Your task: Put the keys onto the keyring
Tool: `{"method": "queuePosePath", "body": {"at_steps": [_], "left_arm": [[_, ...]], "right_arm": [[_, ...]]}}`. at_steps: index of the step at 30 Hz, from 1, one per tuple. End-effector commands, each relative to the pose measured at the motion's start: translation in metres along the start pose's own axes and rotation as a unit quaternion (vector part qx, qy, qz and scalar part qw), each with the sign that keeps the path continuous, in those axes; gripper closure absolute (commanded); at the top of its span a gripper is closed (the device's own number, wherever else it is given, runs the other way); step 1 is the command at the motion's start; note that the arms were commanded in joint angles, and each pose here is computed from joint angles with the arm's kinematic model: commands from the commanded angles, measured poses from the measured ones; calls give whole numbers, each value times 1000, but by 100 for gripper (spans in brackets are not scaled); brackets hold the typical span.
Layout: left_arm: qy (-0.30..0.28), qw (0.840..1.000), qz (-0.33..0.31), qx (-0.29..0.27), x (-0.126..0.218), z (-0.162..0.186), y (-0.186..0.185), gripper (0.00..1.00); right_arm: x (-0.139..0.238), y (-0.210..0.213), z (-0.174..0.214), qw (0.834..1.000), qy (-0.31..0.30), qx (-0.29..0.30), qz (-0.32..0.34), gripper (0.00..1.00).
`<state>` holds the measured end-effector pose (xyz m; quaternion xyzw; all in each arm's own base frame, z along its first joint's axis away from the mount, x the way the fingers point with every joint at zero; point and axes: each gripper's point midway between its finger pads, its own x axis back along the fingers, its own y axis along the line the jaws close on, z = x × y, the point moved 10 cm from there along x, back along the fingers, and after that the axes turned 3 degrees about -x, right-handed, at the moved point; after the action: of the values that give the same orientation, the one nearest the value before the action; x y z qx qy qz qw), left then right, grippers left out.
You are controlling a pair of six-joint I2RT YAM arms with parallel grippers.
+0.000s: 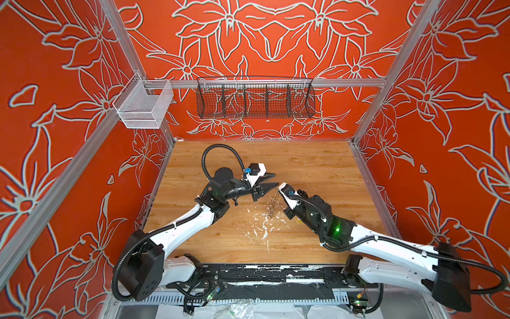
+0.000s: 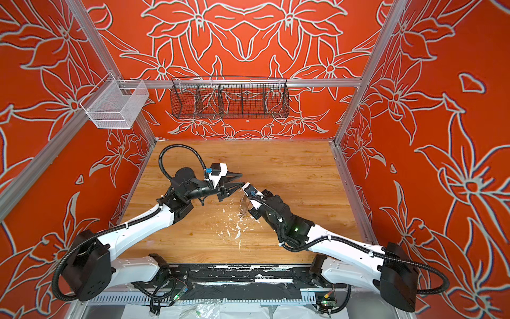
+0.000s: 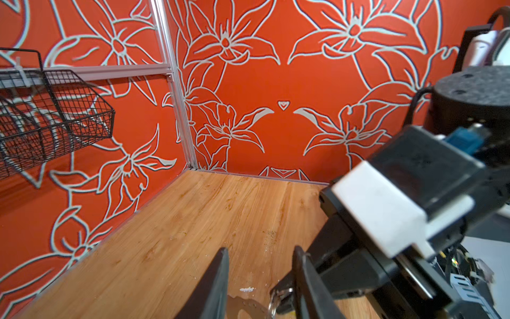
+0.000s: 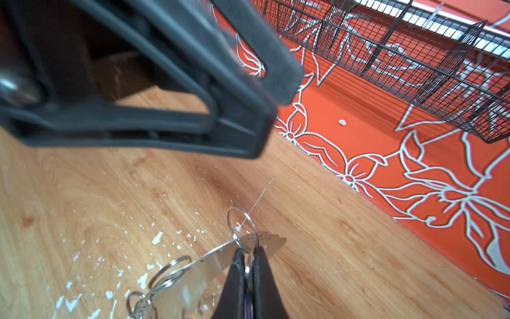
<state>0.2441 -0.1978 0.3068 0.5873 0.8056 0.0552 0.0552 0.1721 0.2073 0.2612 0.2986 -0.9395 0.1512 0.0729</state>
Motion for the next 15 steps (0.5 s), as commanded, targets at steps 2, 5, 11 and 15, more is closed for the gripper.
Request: {"method": "queuePosePath", "body": {"at_steps": [2,5,11,15], "left_arm": [[12,1000,21,-12,6,7,-5,61],[11,999,36,-27,7,7,-9,61],[29,995,81,-50,7,7,-13,63],[29,993,96,-62,7,9,-15,63]], "right_arm": [[10,-4,1,1000,1,6,6,100],[15,-4,8,1000,8,0,-1,100],[20,-5,17,1000,12,1,1,100],[20,-5,20,1000,17,3,1,100]]}}
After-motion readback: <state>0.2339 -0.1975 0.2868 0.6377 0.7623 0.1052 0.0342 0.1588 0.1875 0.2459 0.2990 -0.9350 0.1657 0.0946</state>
